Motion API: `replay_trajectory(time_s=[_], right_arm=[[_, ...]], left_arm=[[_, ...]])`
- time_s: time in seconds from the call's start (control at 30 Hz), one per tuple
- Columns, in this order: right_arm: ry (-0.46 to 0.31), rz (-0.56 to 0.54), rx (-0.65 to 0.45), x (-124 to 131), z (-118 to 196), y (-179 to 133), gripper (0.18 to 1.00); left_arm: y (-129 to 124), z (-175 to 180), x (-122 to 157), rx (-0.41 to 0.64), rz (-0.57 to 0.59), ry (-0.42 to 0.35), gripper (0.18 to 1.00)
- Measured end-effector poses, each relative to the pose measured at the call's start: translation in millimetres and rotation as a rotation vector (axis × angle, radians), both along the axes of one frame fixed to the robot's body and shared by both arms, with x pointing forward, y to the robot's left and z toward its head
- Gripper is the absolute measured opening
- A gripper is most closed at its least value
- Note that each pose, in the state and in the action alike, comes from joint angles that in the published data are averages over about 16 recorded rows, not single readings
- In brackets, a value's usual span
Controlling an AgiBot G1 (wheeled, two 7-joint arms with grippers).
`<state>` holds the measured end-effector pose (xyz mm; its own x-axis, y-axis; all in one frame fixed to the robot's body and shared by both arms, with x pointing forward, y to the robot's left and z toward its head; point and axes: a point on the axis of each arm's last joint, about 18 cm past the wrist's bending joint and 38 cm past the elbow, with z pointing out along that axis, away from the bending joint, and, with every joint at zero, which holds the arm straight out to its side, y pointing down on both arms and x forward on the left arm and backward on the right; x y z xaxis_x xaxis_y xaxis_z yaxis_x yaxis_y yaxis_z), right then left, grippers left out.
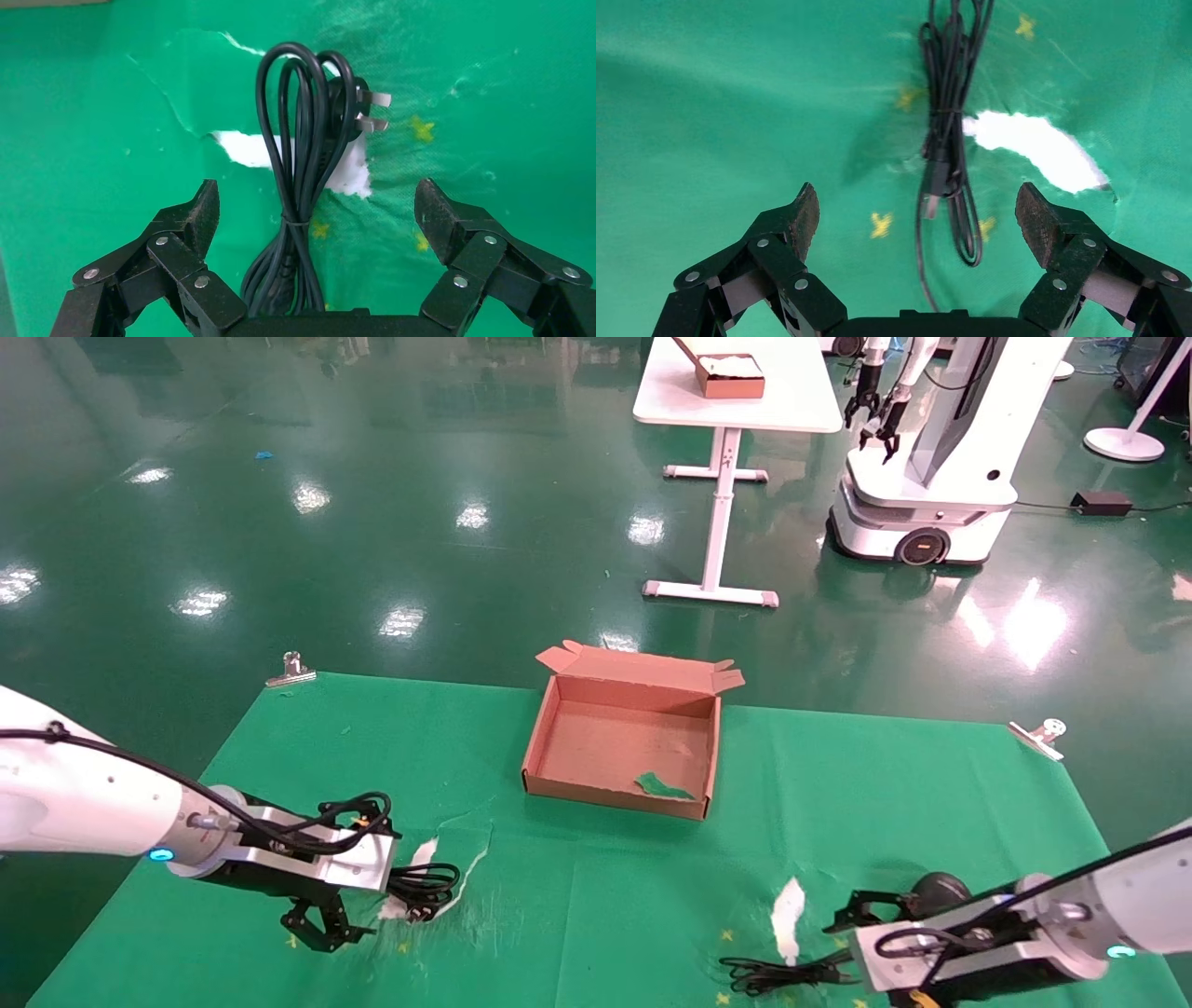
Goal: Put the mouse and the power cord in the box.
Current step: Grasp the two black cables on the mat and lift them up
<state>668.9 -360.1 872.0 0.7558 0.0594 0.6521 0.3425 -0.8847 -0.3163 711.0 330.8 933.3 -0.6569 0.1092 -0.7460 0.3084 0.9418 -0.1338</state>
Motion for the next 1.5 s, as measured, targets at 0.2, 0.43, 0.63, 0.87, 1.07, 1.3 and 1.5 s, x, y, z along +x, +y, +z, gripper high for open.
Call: replay_trajectory(time_s=[0.2,0.43,0.63,0.87,1.07,1.3,1.5], right_arm=[[-0.023,0.003,-0.007,11,-3,7,1.001],[-0.047,0.002,0.0,19,-5,13,1.001],[-0.059,-0.001,0.001,23,-6,15,1.001],[-0.066,-0.004,0.001,25,-6,16,0.996],[-0.067,-0.006,0.001,25,-6,16,0.975],[-0.068,-0.004,0.002,25,-6,16,0.917],[-0.067,-0.003,0.002,25,-6,16,0.826]], left_arm=[[2,-6,8,0.029,0.012,-0.022,1.0],[6,-10,14,0.051,0.023,-0.045,1.0],[9,-13,17,0.075,0.028,-0.058,1.0],[11,-14,18,0.098,0.03,-0.066,0.999],[11,-14,19,0.107,0.03,-0.066,0.989],[11,-14,18,0.106,0.029,-0.067,0.948],[11,-14,18,0.104,0.028,-0.067,0.877]])
